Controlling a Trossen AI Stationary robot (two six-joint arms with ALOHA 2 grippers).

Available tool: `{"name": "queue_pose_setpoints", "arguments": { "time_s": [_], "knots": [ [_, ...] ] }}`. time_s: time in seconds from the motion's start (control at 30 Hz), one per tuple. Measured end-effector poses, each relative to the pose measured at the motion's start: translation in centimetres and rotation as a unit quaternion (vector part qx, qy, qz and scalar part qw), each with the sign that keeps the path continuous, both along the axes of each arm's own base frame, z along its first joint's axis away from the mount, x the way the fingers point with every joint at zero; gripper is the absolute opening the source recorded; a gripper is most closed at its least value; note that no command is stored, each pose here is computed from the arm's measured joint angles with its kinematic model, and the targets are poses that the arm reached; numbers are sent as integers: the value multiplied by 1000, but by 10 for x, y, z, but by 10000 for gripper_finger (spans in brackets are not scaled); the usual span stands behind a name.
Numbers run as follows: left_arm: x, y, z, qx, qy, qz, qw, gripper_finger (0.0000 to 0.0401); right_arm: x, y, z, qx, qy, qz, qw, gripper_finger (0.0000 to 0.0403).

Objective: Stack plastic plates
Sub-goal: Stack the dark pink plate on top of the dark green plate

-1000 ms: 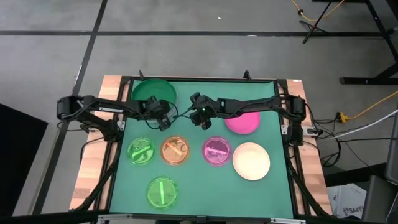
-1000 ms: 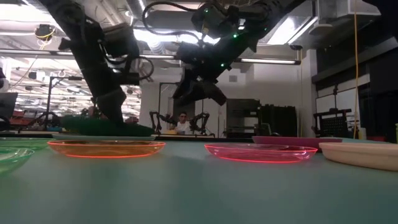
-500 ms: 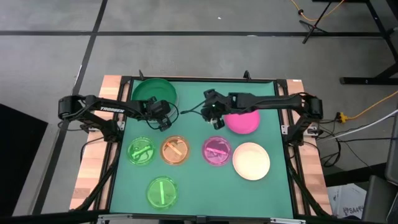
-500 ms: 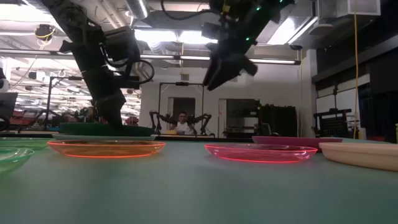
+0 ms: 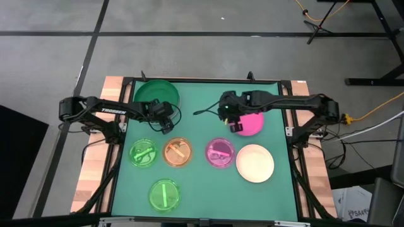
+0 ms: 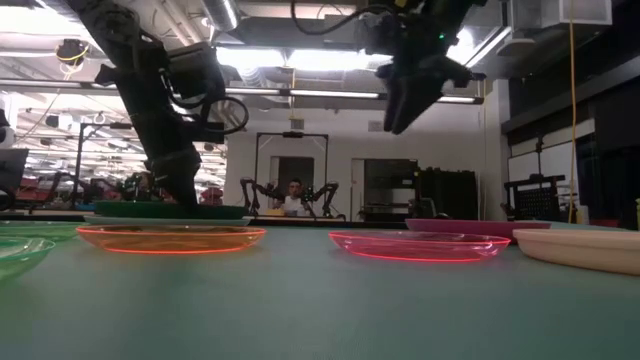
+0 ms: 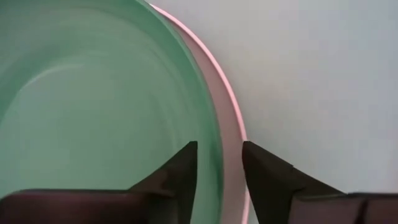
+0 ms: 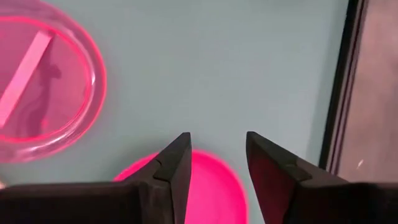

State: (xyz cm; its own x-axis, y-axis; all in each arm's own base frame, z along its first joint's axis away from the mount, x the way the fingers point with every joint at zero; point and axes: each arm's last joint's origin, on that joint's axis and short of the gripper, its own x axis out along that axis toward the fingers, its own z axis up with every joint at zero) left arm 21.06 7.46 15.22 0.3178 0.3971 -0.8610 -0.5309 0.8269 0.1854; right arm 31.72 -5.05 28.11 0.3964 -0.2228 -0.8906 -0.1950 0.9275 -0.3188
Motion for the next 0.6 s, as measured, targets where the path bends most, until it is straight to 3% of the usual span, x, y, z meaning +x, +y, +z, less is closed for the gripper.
{"name": "queue_pose_setpoints", "arguments": {
  "time_s": [0.6],
  "knots": [
    [-3, -10, 23, 4, -61, -22, 998, 124, -37, 51, -12, 42, 99, -42, 993, 143]
  ]
}}
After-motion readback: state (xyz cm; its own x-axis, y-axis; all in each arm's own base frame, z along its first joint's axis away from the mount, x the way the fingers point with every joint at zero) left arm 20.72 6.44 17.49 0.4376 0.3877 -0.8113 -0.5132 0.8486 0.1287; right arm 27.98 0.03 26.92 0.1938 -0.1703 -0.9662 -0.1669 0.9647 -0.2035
